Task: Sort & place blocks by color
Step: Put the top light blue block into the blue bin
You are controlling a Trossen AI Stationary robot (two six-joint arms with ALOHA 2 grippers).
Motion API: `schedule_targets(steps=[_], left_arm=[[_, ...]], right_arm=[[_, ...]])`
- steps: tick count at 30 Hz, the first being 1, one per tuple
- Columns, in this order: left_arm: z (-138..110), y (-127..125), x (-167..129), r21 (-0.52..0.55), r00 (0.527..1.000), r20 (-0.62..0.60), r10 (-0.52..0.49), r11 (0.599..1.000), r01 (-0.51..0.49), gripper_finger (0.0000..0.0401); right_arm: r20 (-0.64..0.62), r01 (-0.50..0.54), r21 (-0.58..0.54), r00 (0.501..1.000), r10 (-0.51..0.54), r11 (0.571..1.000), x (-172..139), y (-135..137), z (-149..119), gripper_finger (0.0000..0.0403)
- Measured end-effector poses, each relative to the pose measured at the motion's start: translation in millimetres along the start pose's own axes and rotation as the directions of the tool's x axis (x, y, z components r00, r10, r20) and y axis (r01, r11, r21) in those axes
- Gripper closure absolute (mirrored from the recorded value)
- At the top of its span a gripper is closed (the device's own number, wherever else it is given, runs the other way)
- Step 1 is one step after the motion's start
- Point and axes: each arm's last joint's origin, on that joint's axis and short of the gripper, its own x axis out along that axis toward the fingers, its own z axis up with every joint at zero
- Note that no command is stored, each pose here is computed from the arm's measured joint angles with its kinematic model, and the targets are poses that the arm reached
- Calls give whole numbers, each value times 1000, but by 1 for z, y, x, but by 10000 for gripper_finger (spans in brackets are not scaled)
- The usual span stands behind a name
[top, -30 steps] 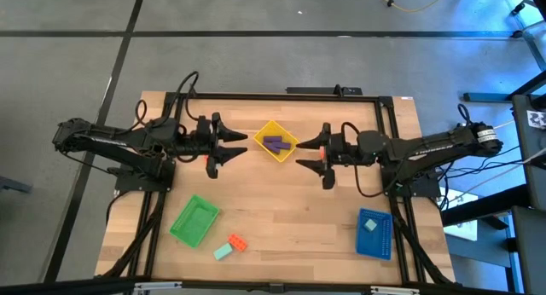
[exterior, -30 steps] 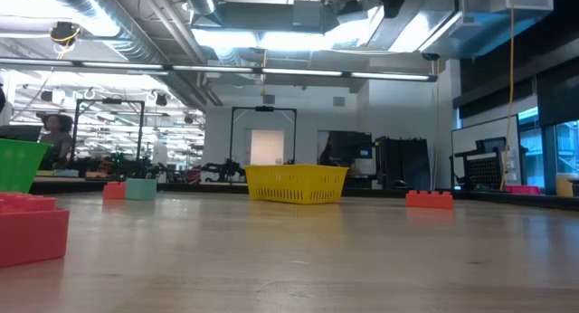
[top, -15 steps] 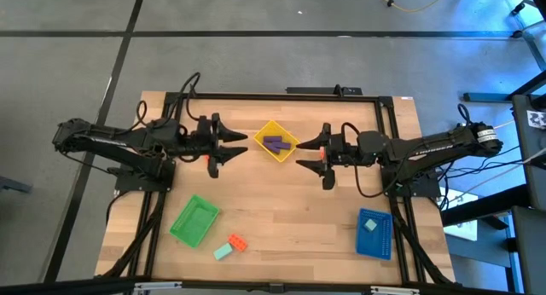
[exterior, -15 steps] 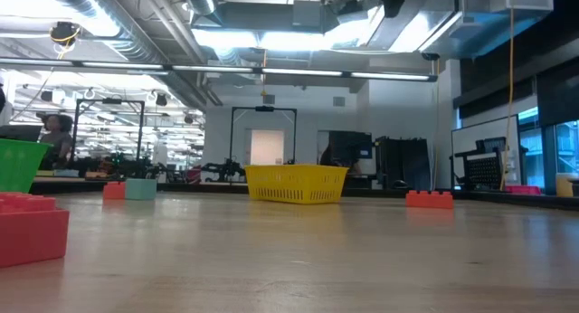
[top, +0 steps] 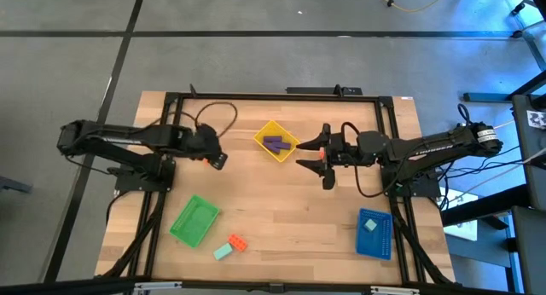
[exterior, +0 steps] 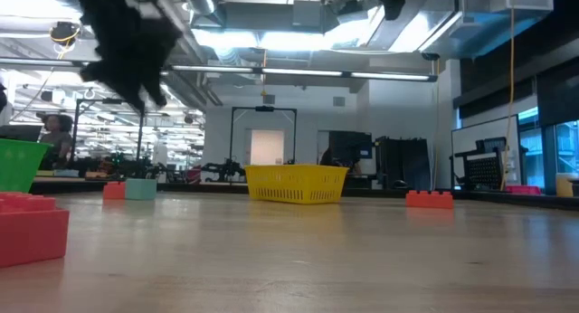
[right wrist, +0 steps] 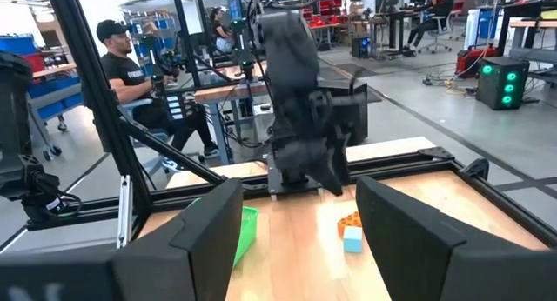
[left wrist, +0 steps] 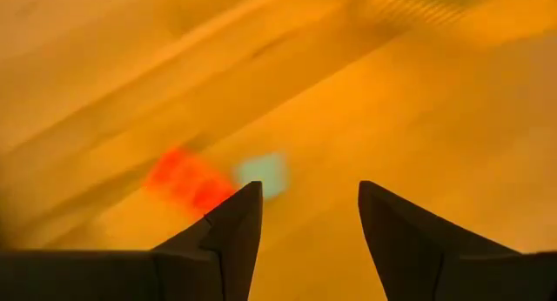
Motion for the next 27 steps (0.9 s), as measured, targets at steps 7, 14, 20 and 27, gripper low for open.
schedule_targets(steps=[7,14,20,27], left_arm=[[-6,-12,34,36,987,-91,129,991,-127,217],[-7,-15,59,66,964,-132,230,973,-223,216],[0,-13,65,73,966,-130,225,973,-217,195],[5,-9,67,53,965,-134,228,974,-222,165]], right_arm=[[-4,1,0,1000,-1,1000,0,0,0,174],[-6,1,3,1000,-1,1000,0,0,-1,174],[-11,2,2,1000,-2,1000,0,0,-1,174],[-23,4,0,1000,-4,1000,0,0,-2,174]])
